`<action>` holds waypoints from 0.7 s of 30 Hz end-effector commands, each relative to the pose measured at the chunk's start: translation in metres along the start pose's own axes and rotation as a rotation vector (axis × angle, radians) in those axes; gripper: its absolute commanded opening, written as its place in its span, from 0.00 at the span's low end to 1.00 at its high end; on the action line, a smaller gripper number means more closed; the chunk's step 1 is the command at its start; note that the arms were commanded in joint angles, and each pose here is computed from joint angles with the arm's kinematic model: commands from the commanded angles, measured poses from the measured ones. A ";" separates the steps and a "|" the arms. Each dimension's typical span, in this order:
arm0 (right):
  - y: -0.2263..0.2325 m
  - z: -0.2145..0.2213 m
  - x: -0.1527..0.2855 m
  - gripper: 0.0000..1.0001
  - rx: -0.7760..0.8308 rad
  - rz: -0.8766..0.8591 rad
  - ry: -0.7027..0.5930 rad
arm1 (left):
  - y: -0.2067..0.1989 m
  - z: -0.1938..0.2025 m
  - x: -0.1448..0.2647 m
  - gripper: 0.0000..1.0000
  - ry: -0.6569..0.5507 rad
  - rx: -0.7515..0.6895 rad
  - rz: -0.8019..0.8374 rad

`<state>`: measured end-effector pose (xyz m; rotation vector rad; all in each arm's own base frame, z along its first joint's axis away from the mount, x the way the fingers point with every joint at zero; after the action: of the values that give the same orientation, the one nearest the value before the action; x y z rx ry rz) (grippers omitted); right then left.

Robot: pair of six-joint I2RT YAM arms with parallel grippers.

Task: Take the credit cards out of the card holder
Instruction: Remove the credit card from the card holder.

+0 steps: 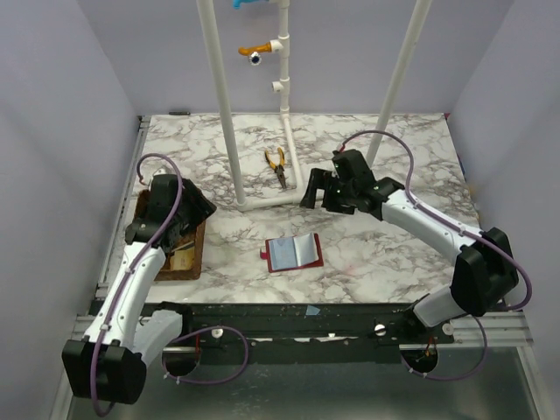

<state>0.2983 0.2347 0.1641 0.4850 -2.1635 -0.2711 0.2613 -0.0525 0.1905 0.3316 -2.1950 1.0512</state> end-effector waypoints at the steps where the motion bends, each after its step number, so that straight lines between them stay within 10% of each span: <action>1: 0.001 0.016 0.002 1.00 0.015 0.072 -0.004 | 0.009 0.038 0.012 0.65 0.096 -0.091 0.012; 21: 0.050 0.113 -0.025 0.93 0.094 0.124 0.051 | 0.019 0.143 0.016 0.59 0.376 -0.353 0.181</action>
<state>0.2059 0.2882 0.1196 0.4999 -2.1422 -0.1353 0.1698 -0.1431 0.1172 -0.1460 -2.0057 0.7284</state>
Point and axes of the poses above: each gripper's point midway between its finger pads, its own x axis back along the fingers, its own y axis along the line the jaws close on, z = x × y, the point moved 3 cm from there along x, back along the fingers, and after that the axes turned 9 degrees about x, right-handed, at the moved point
